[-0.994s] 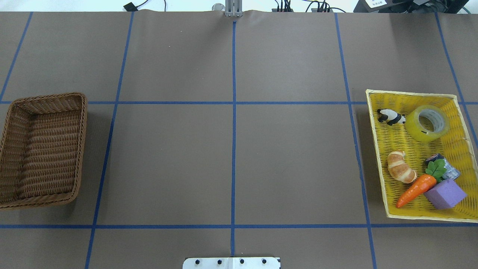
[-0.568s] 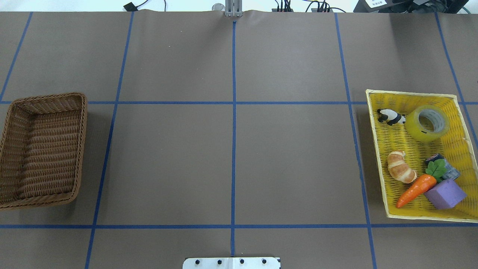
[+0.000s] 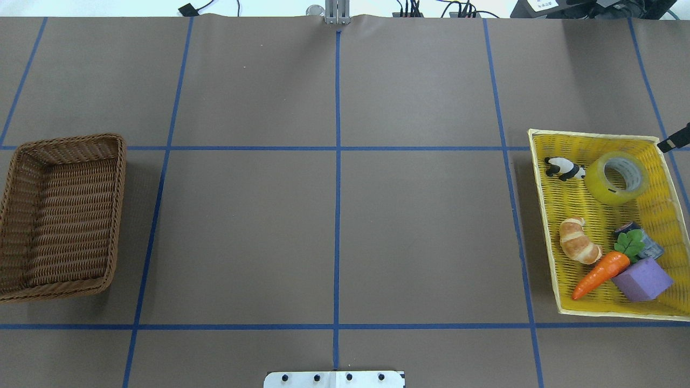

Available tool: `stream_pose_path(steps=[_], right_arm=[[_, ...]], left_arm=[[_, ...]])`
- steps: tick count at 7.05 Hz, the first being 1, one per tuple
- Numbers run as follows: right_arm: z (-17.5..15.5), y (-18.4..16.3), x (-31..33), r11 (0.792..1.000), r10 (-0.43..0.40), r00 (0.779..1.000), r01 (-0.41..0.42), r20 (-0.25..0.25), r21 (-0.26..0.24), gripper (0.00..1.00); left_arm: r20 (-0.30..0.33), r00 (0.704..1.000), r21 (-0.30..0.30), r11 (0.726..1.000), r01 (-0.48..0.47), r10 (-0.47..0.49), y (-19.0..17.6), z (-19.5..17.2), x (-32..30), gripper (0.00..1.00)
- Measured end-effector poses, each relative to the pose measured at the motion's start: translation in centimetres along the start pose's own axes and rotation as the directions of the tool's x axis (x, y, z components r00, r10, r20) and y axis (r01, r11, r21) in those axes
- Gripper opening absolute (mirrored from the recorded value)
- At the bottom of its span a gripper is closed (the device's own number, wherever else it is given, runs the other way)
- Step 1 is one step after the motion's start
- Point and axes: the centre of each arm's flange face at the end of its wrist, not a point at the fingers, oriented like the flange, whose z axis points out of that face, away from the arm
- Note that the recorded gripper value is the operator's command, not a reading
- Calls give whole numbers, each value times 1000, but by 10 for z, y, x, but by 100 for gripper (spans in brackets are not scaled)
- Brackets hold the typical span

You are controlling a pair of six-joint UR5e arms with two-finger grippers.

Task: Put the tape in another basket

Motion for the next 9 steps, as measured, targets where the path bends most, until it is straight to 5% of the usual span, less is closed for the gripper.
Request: stream_pose_path(steps=[1,2,3,9], right_arm=[[9,-5,-6,1000,-10,1000,10,9,-13,98],[17,-11,-15,999,-28,999,28,17,-25,83],[26,-15,-22,998,-42,999,43,23,-39,79],[68,-19,-26,990,-77,997,74,-20,-117,79]], left_arm=[[0,1000,-1,1000,2,-2,0,0,0,99],[0,1000,-2,1000,3,-3,0,1,-1,99],[0,1000,-3,1000,4,-4,0,1,-1,99],[-1,1000,16,1000,-12,12,0,17,-17,99]])
